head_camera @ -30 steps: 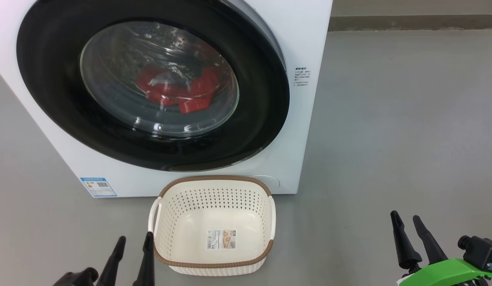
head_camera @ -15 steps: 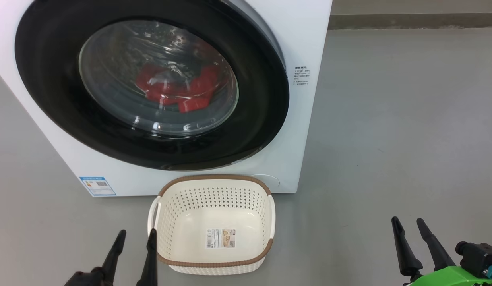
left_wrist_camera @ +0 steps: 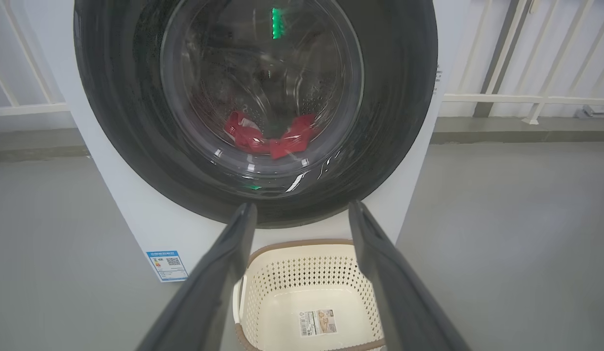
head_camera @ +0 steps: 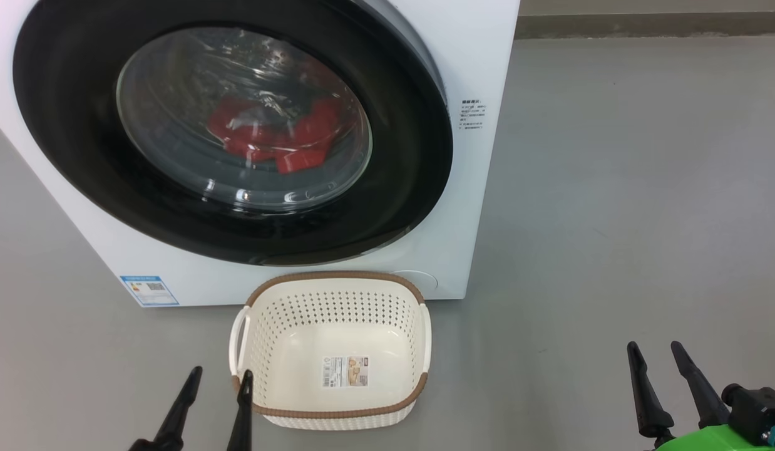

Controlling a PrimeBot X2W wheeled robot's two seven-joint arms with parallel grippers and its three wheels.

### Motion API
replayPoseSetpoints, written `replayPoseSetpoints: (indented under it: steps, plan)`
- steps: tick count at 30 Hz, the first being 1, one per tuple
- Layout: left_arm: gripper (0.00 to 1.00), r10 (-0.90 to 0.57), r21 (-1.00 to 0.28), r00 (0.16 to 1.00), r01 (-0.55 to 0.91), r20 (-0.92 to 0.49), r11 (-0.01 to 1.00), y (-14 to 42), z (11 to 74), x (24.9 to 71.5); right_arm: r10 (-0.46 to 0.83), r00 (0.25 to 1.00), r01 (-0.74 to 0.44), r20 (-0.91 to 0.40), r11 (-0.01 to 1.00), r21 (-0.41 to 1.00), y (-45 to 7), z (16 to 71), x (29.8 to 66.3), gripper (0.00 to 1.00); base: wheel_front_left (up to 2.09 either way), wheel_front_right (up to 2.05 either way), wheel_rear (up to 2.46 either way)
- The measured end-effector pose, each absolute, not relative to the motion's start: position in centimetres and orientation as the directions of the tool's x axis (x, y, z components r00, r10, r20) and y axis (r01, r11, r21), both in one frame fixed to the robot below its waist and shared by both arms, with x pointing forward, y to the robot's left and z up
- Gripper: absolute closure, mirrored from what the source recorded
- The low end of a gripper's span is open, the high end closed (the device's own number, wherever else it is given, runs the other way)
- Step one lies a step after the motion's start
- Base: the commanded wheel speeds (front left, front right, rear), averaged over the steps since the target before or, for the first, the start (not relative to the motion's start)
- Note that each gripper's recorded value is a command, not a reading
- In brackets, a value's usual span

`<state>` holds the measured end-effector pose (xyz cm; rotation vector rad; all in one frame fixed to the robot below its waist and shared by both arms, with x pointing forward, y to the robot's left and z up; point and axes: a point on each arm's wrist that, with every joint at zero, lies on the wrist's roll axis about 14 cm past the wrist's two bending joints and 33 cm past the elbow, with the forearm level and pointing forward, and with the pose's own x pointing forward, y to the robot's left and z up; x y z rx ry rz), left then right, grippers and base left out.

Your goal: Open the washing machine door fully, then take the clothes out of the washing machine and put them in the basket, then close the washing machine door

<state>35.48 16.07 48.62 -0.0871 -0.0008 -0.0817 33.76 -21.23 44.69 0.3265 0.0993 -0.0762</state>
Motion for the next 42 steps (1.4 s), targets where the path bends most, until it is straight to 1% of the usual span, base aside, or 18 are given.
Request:
replayPoseSetpoints:
  steps: [6, 20, 21, 22, 23, 24, 28, 32, 37, 42]
  plan:
    - [0.0, -0.11, -0.026, 0.994, 0.11, 0.017, 0.994, 15.5, 48.7, 35.6, -0.06, 0.992, 0.087, -0.108, 0.96, 0.268, -21.3, 44.5, 33.5, 0.0, 0.0, 0.0, 0.0]
    - [0.0, -0.112, -0.032, 0.994, 0.112, 0.013, 0.993, 15.5, 48.6, 35.7, -0.066, 0.993, 0.09, -0.096, 0.96, 0.266, -21.3, 44.9, 33.7, 0.0, 0.0, 0.0, 0.0]
    - [0.0, -0.111, -0.032, 0.994, 0.111, 0.012, 0.993, 15.6, 48.6, 35.7, -0.067, 0.993, 0.091, -0.094, 0.958, 0.272, -21.3, 45.0, 33.8, 0.06, 0.0, 0.0, 0.0]
    - [0.0, -0.11, -0.032, 0.994, 0.11, 0.011, 0.993, 15.6, 48.5, 35.7, -0.067, 0.994, 0.09, -0.092, 0.955, 0.283, -21.2, 45.0, 33.8, 0.51, 0.0, 0.0, 0.0]
    - [0.0, -0.109, -0.033, 0.994, 0.109, 0.01, 0.994, 15.6, 48.5, 35.7, -0.065, 0.994, 0.089, -0.088, 0.951, 0.298, -21.1, 45.1, 33.9, 0.71, 0.0, 0.0, 0.0]
    - [0.0, -0.108, -0.033, 0.994, 0.108, 0.008, 0.994, 15.7, 48.4, 35.7, -0.064, 0.995, 0.086, -0.081, 0.946, 0.313, -20.9, 45.3, 34.0, 0.99, 0.0, 0.0, 0.0]
    - [0.0, -0.11, -0.037, 0.994, 0.11, -0.001, 0.993, 15.5, 48.1, 35.9, -0.058, 0.998, 0.065, -0.032, 0.927, 0.37, -20.4, 46.7, 35.7, 1.0, 0.0, 0.0, 0.0]
    - [0.0, -0.129, -0.043, 0.992, 0.128, -0.008, 0.991, 15.0, 47.9, 36.3, -0.035, 0.998, 0.006, 0.059, 0.897, 0.442, -19.1, 49.4, 39.0, 1.0, 0.0, 0.0, 0.0]
    - [0.0, -0.134, -0.045, 0.991, 0.134, -0.004, 0.99, 14.8, 48.0, 37.0, 0.037, 0.988, -0.107, 0.151, 0.867, 0.487, -16.5, 52.5, 42.9, 1.0, 0.0, 0.0, 0.0]
    - [0.0, -0.125, -0.062, 0.992, 0.124, -0.012, 0.99, 15.0, 47.6, 37.4, 0.092, 0.968, -0.202, 0.234, 0.836, 0.51, -14.9, 55.5, 46.6, 1.0, 0.0, 0.0, 0.0]
